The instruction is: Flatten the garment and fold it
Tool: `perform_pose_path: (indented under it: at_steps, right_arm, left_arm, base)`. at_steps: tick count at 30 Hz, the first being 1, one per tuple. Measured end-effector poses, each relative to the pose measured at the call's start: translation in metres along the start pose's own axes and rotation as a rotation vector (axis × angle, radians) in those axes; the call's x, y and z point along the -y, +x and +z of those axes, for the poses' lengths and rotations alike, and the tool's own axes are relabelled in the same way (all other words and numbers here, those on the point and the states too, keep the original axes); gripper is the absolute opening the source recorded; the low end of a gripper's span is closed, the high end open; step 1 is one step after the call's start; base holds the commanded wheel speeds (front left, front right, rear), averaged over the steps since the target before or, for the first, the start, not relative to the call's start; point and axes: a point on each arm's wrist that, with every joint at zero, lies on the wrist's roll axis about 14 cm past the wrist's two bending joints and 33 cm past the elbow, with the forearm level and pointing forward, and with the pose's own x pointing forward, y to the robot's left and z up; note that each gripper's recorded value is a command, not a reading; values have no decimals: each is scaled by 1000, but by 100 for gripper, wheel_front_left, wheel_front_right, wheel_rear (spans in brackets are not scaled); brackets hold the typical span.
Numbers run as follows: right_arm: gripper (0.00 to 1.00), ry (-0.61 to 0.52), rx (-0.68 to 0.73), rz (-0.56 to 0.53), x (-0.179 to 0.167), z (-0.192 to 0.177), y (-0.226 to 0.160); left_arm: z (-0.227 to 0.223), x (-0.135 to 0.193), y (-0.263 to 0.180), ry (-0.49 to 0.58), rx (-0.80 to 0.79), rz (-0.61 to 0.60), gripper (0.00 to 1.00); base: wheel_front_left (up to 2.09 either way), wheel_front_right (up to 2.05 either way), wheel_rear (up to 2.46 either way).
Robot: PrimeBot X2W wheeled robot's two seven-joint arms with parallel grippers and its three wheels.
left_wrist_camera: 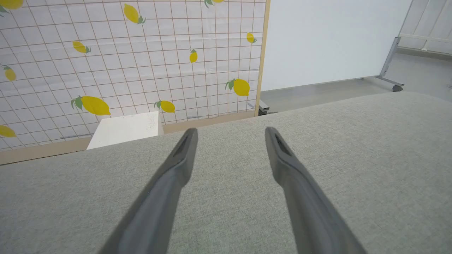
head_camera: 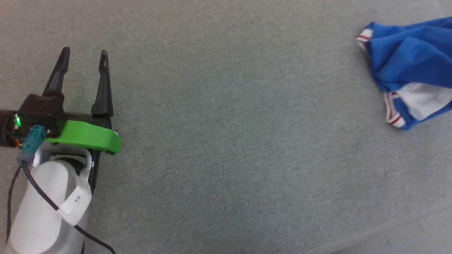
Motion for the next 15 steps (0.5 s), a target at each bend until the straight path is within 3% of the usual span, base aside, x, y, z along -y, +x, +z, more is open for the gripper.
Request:
perform_pose_path:
  at_steps: [5,6,15]
  right_arm:
    - [1,38,-17,-16,-14,-6,14]
    - [100,46,-19,-13,-18,-7,15]
    - [100,174,188,18,-30,24,-7]
  left_arm:
    - [-17,-9,-2,1,-34,19,100]
    - [-18,-10,-3,2,-36,25,100]
    - [-21,-6,-35,-64,-65,78,100]
  base:
    - [0,0,0]
    - [0,0,0]
    - [0,0,0]
